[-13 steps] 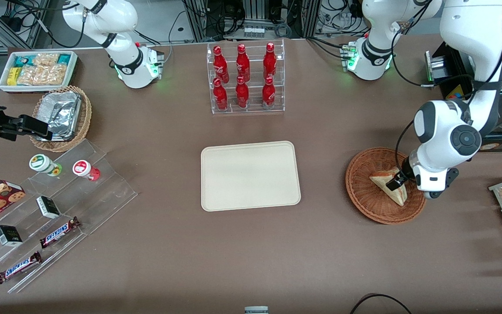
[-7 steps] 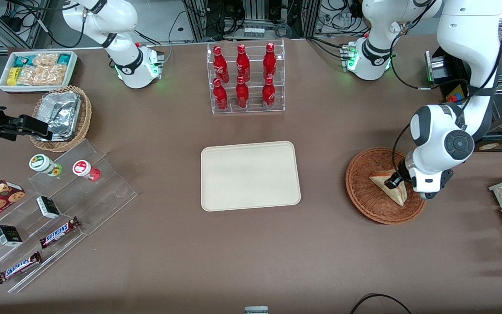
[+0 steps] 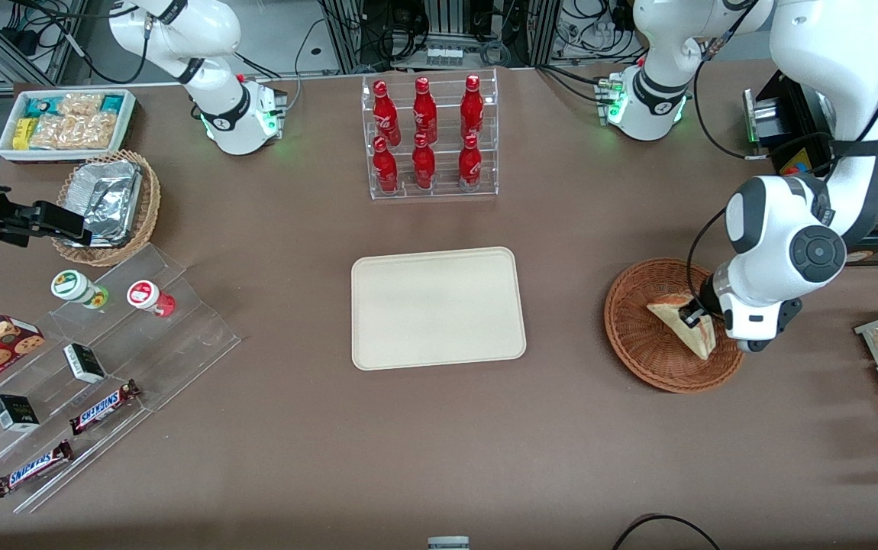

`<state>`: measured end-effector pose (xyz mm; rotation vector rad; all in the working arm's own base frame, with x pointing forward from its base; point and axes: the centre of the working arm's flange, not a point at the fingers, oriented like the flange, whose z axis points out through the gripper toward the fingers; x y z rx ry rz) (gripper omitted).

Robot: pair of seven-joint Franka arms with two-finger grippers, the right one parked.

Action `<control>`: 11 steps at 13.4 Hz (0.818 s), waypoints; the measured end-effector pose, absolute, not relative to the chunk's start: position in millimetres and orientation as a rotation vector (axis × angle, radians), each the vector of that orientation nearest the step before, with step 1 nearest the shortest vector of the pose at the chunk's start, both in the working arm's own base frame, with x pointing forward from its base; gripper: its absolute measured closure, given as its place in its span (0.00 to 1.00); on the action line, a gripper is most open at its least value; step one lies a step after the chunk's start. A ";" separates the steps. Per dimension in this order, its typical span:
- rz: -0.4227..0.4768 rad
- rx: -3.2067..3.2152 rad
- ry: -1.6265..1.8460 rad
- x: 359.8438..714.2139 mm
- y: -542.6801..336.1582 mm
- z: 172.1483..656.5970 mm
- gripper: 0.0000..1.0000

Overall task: Place sandwich from basket to tray
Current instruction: 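Lift the sandwich and carry it with the left gripper to the tray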

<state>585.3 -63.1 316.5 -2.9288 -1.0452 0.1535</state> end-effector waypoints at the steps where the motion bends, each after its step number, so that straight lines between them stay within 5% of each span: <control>1: 0.145 -2.952 -0.987 587.9 -80.2 324.7 0.85; 11: 0.081 -3.114 -0.343 549.6 -314.9 334.4 0.85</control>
